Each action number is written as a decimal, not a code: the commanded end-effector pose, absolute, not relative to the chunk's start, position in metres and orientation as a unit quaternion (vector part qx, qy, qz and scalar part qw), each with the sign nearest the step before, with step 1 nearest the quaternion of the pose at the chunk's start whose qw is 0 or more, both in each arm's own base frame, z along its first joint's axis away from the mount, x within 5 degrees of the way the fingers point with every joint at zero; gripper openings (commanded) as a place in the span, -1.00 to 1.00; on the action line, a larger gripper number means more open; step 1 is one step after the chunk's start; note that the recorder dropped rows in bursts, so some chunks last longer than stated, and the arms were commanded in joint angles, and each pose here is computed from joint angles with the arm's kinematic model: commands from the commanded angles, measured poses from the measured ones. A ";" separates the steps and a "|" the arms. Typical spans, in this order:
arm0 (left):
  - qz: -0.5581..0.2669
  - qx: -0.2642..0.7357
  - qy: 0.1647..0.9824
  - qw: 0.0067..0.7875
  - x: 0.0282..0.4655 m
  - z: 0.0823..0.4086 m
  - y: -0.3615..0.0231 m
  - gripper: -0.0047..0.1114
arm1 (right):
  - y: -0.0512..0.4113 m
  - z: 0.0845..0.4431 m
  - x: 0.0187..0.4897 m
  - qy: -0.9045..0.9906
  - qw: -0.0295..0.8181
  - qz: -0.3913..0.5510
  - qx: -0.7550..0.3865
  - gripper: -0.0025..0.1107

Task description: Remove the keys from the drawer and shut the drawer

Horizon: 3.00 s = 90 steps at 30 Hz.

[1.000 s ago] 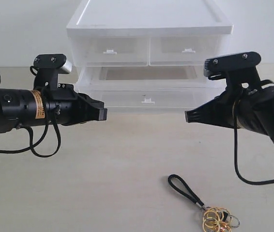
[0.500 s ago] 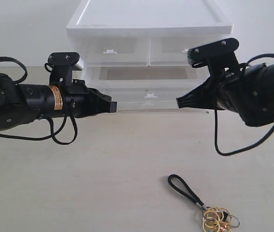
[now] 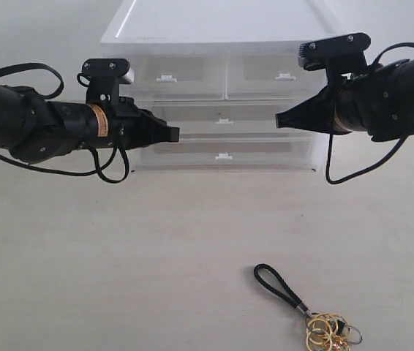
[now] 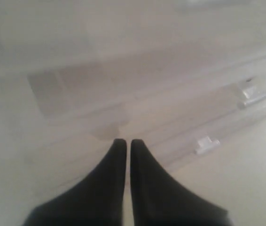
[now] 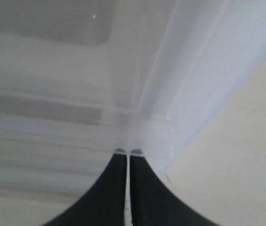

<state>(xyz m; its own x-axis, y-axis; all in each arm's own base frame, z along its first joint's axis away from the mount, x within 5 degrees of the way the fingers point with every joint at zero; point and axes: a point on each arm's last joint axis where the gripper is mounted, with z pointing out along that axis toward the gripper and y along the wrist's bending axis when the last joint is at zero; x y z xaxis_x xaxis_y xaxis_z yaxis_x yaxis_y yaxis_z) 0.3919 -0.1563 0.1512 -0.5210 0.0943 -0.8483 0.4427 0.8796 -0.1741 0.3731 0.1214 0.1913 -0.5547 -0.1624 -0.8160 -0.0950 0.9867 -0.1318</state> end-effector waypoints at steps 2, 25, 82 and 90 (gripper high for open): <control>-0.168 0.141 0.857 0.466 0.411 0.149 -0.148 -0.85 | 0.120 0.203 0.383 0.870 0.487 -0.047 -0.069 -0.96; -0.186 0.217 0.825 0.487 0.307 0.217 -0.152 -0.85 | 0.105 0.226 0.274 0.866 0.489 -0.030 -0.103 -0.96; -0.171 0.114 0.807 0.554 0.130 0.238 -0.059 -0.85 | 0.125 0.237 0.110 0.736 0.639 -0.016 -0.224 -0.96; -0.171 0.114 0.807 0.554 0.130 0.238 -0.059 -0.85 | 0.096 0.239 0.130 0.792 0.577 0.080 -0.183 -0.96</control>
<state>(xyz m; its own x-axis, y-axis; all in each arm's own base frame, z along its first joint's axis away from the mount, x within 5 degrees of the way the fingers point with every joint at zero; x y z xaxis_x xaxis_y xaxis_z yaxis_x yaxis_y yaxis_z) 0.1311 -0.0590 0.2390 -0.3528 0.0130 -0.9356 0.3782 0.9165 -0.1299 0.1285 0.1036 0.2389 -0.2167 -0.2416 -0.9459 -0.3203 0.9328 -0.1649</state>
